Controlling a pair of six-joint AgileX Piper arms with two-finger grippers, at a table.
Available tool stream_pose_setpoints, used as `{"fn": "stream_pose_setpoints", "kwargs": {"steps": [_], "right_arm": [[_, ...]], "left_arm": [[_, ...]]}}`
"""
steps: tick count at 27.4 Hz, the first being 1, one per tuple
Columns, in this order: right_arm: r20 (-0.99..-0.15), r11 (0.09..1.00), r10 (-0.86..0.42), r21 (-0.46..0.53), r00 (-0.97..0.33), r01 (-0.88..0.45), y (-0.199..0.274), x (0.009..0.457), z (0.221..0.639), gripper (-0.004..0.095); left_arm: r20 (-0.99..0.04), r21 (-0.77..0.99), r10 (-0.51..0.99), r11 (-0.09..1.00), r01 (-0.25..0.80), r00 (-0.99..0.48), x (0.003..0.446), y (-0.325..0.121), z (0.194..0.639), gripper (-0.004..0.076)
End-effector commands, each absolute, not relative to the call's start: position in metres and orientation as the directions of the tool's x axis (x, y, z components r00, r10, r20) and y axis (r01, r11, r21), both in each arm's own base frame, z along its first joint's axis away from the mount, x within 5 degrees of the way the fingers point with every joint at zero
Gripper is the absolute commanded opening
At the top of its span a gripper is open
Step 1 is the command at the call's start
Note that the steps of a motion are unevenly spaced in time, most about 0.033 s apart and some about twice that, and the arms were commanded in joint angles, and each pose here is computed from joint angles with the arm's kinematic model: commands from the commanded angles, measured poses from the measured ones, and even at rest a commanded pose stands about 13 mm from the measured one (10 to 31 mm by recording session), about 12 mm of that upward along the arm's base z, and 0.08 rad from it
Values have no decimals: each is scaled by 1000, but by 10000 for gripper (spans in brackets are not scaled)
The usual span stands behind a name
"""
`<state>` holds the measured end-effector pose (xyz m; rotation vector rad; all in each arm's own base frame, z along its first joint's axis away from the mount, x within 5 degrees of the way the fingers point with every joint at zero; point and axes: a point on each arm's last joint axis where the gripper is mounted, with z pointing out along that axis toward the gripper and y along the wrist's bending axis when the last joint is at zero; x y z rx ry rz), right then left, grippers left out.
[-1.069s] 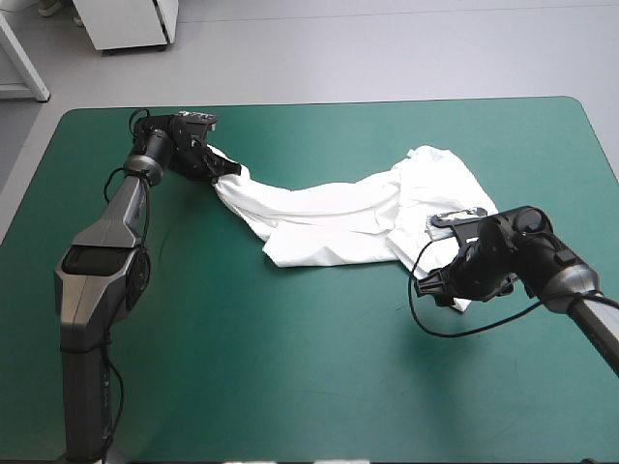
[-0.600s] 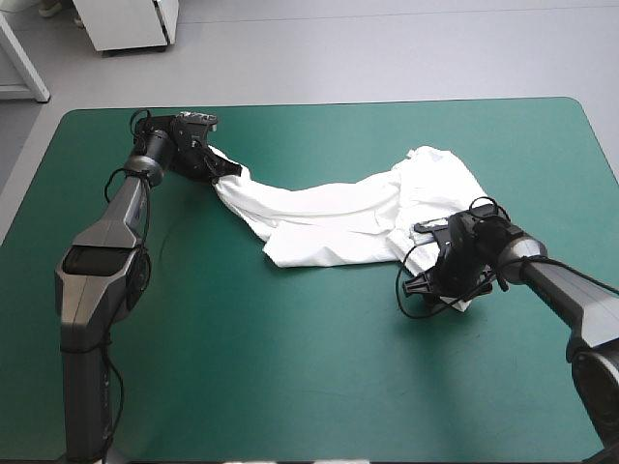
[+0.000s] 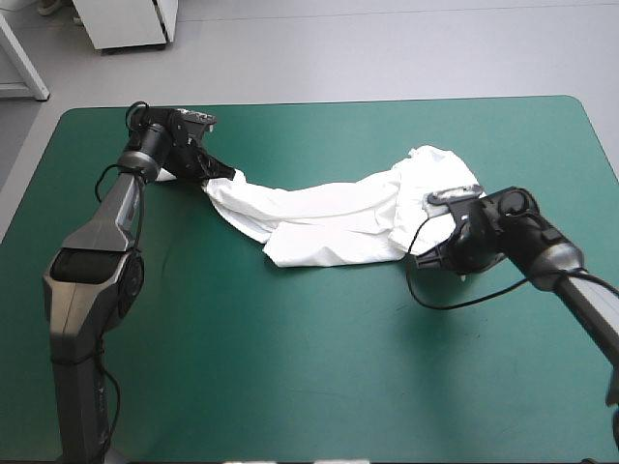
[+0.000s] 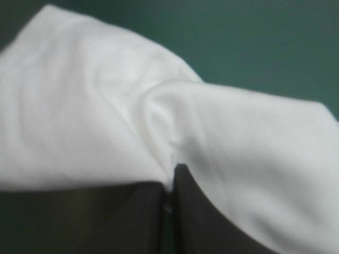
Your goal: Fold the cloth
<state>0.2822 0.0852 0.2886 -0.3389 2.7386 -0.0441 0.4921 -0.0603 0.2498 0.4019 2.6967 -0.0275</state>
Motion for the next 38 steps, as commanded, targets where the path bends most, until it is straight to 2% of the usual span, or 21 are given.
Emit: {"fn": "stream_pose_setpoints", "kwargs": {"steps": [1, 2, 5, 9, 14, 19, 23, 27, 30, 33, 38], "right_arm": [[-651, 983, -181, -94, -737, -158, 68, 251, 402, -19], [-715, 986, -160, -82, -681, -145, 63, 239, 432, -19], [-815, 991, -122, -67, -567, -117, 52, 213, 487, -19], [-958, 998, -63, -60, -281, -21, 25, 160, 581, -19], [-999, 998, -27, -28, -27, 48, 5, 117, 631, -19], [-994, 999, 10, 16, 109, 47, -6, 87, 653, -19], [-986, 998, 12, 20, 165, 52, -11, 73, 661, -19], [-983, 999, 39, 44, 179, 24, -12, 61, 665, -19], [-990, 999, 47, 44, 131, -30, -7, 62, 661, -19], [-996, 993, 41, 32, 78, -113, 4, 73, 655, -19], [-997, 991, -9, 1, -73, -132, 23, 124, 633, -19]], "left_arm": [[-644, 83, 247, 963, 255, -724, 446, -56, 378, -9], [-686, 89, 242, 964, 251, -686, 429, -54, 405, -9], [-748, 101, 234, 965, 243, -620, 396, -50, 448, -9], [-852, 149, 230, 968, 203, -471, 324, -39, 521, -9], [-950, 177, 204, 975, 132, -236, 251, -27, 580, -9], [-982, 185, 188, 979, 87, -34, 186, -19, 617, -9], [-973, 228, 227, 974, 7, 27, 153, -9, 629, -9], [-964, 264, 266, 962, -67, 18, 136, 0, 632, -9], [-959, 284, 284, 953, -104, -15, 128, 5, 631, -9], [-951, 308, 303, 946, -97, -62, 129, 5, 627, -9], [-940, 312, 299, 948, -59, -166, 153, 2, 613, -9]]}}
